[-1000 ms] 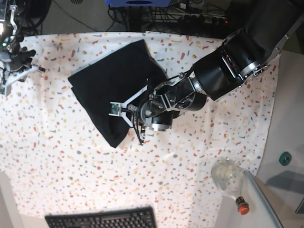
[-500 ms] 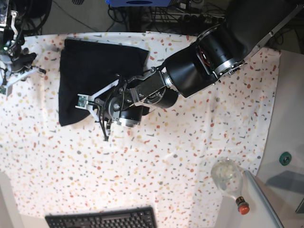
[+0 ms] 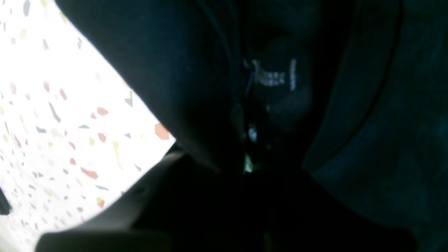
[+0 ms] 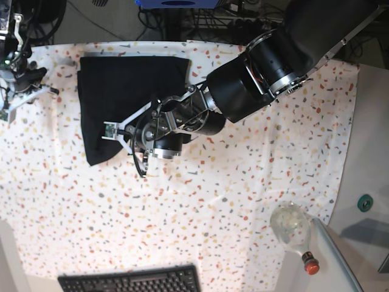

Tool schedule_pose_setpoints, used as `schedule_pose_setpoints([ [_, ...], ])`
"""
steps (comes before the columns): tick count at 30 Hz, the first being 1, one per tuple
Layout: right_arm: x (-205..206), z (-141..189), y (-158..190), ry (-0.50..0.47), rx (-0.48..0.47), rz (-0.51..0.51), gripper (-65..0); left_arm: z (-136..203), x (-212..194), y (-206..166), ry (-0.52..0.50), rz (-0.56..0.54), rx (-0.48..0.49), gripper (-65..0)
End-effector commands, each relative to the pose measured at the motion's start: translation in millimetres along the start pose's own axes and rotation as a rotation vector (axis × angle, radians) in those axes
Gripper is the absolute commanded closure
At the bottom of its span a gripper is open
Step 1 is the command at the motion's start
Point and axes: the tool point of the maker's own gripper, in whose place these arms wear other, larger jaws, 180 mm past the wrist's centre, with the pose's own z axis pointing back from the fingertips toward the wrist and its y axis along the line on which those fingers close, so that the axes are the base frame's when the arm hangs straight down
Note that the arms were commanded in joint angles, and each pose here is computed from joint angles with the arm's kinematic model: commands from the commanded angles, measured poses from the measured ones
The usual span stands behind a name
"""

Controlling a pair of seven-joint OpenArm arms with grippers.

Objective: Layout the t-shirt on the table in an organized manner, then fold the t-shirt properly
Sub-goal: 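Drag the t-shirt edge with the left gripper to square the stack, then release the t-shirt and raise the left gripper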

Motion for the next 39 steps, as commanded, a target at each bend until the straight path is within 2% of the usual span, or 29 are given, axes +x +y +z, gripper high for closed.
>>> schedule_pose_setpoints([
  [1,11.8,2.1,-3.0,-0.038,-0.006,0.009,0.0,4.2,1.1,8.8,0.018,-0.018,0.015,0.0],
  [8,9.4,2.4,-3.7,-0.032,-0.007,0.010,0.0,13.7,13.7,25.6,-0.010,-0.038,0.055,0.0],
  [10,8.7,2.5,-3.9,-0.031,-0.008,0.010,0.0,16.3,17.4,29.5,-0.019,-0.043,0.066,-12.5],
  [13,8.0,2.6,-4.1,-0.029,-0.008,0.011,0.0,25.8,25.4,46.8,-0.036,-0.064,0.105,-39.0],
  [15,8.0,2.6,-4.1,-0.029,-0.008,0.011,0.0,29.2,27.7,53.2,-0.040,-0.071,0.119,-53.2],
  [17,8.0,2.6,-4.1,-0.029,-0.008,0.011,0.0,36.3,33.5,64.5,-0.051,-0.083,0.145,-63.8],
  [18,8.0,2.6,-4.1,-0.029,-0.008,0.011,0.0,39.9,32.5,69.6,-0.039,-0.086,0.157,-65.0],
  [21,8.0,2.6,-4.1,-0.029,-0.008,0.011,0.0,56.8,28.9,87.3,0.013,-0.103,0.215,-65.0],
  [24,10.8,3.5,-3.4,-0.040,-0.006,0.012,0.0,91.1,28.9,112.8,-0.017,-0.068,0.317,-65.0],
  [27,19.5,7.1,0.8,-0.065,0.008,0.026,0.0,125.9,1.7,132.9,-0.038,0.087,0.414,-65.0],
  [28,25.2,10.0,6.0,-0.082,0.029,0.042,0.0,139.7,-20.9,138.3,-0.030,0.170,0.453,-65.0],
  [29,33.1,13.4,12.3,-0.105,0.053,0.061,0.0,149.5,-49.2,137.4,-0.015,0.257,0.481,-62.0],
  [31,46.1,20.3,26.0,-0.145,0.104,0.099,0.0,162.6,-109.1,122.3,0.022,0.438,0.518,-46.1],
  [35,73.4,24.6,65.2,-0.210,0.206,0.154,0.0,166.4,-222.2,48.5,0.106,0.754,0.527,0.0],
  [37,79.7,24.9,94.6,-0.223,0.268,0.196,0.0,166.6,-261.3,2.2,0.125,0.862,0.526,0.0],
  [39,83.7,26.7,121.5,-0.232,0.325,0.231,0.0,161.6,-273.7,-31.3,0.107,0.919,0.514,0.0],
])
